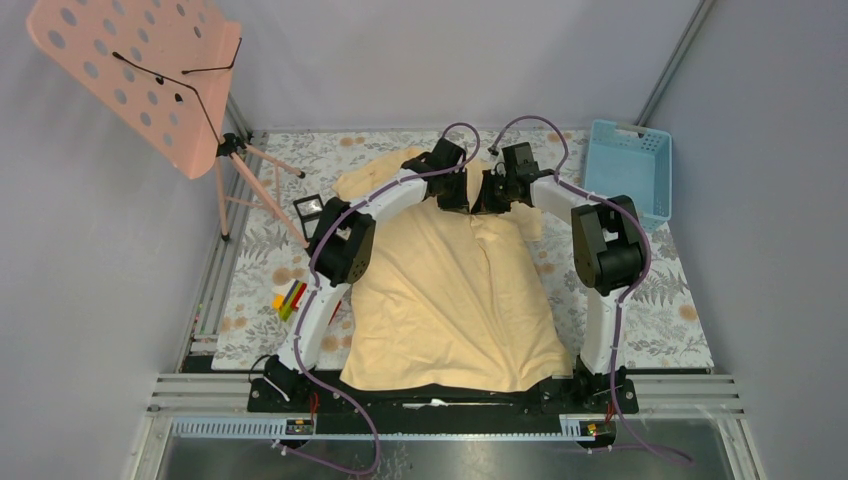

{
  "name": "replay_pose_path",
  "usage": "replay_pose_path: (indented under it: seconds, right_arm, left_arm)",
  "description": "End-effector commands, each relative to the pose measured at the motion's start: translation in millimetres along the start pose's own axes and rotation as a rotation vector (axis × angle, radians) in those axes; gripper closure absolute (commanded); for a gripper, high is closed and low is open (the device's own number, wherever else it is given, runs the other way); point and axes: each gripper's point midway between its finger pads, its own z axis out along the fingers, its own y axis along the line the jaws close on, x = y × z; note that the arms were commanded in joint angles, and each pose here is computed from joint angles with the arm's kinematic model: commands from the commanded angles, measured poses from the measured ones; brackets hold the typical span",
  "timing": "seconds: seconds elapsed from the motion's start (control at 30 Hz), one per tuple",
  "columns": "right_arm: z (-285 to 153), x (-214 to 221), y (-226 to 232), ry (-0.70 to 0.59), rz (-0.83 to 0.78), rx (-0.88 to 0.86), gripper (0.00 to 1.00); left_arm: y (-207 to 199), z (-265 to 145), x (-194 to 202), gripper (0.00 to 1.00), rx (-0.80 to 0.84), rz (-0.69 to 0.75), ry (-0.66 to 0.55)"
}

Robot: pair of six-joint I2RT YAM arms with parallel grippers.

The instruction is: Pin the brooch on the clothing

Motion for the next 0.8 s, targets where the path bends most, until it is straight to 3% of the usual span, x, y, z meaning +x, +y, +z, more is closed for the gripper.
replay_pose_path:
  seconds: [0.0,0.77]
  right_arm:
    - [0,-9,1,-0.01,-0.023,0.005,1.0]
    - [13,-3,-15,0.017,0.037,0.069,1.0]
  left_arm:
    - [-22,-12,-16,1.0,0.074,0.014,-0.058]
    - [-40,-36,-23,1.0,0.261,0.021,-0.151]
